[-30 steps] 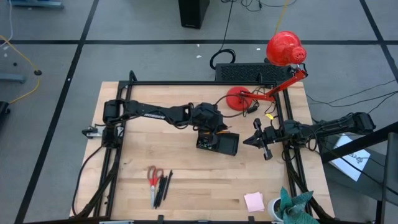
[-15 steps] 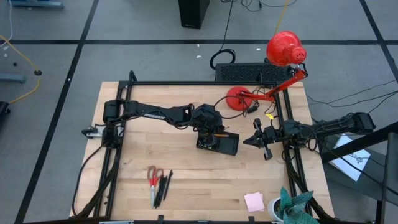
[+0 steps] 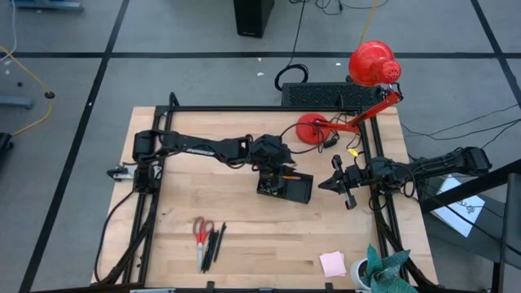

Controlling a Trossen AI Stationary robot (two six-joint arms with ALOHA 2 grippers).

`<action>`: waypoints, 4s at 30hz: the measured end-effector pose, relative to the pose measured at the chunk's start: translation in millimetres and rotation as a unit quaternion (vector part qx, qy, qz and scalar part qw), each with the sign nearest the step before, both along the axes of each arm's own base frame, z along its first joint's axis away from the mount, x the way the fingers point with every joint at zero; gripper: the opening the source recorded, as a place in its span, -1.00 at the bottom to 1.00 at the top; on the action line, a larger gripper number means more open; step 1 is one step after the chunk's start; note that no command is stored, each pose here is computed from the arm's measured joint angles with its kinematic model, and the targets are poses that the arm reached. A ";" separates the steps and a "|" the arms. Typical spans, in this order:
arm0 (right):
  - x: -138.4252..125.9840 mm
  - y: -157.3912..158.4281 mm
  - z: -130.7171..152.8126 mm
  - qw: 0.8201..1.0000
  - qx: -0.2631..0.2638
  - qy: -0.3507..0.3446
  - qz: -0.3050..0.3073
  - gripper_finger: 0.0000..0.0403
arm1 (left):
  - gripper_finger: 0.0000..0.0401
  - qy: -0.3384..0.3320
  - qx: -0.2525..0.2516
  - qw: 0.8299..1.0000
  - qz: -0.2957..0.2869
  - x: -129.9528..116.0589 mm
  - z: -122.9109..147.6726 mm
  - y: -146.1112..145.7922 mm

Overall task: Pick and place office supplies into organizer
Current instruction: Put the orange pencil into the desk organizer, then adjust the orange pencil in the organizer bin

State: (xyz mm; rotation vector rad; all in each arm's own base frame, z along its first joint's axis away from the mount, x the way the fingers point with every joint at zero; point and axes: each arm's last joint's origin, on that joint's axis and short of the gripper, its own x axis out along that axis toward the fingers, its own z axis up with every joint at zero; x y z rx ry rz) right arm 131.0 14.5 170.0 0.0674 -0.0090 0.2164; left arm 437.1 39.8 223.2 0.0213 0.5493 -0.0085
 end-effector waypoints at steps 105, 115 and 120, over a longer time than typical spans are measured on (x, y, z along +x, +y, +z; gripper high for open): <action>0.3 -0.1 -1.3 1.000 -0.005 0.005 -0.002 -1.00 | -0.92 0.044 0.121 0.991 -0.039 7.2 -27.0 -42.7; 0.3 -0.1 -1.2 1.000 -0.002 0.006 -0.002 -1.00 | -0.93 0.006 0.104 0.994 -0.022 11.3 -20.9 -41.6; 0.3 -0.1 -1.2 1.000 -0.001 0.006 -0.002 -1.00 | -0.94 -0.022 0.077 0.997 -0.012 13.9 -16.5 -41.0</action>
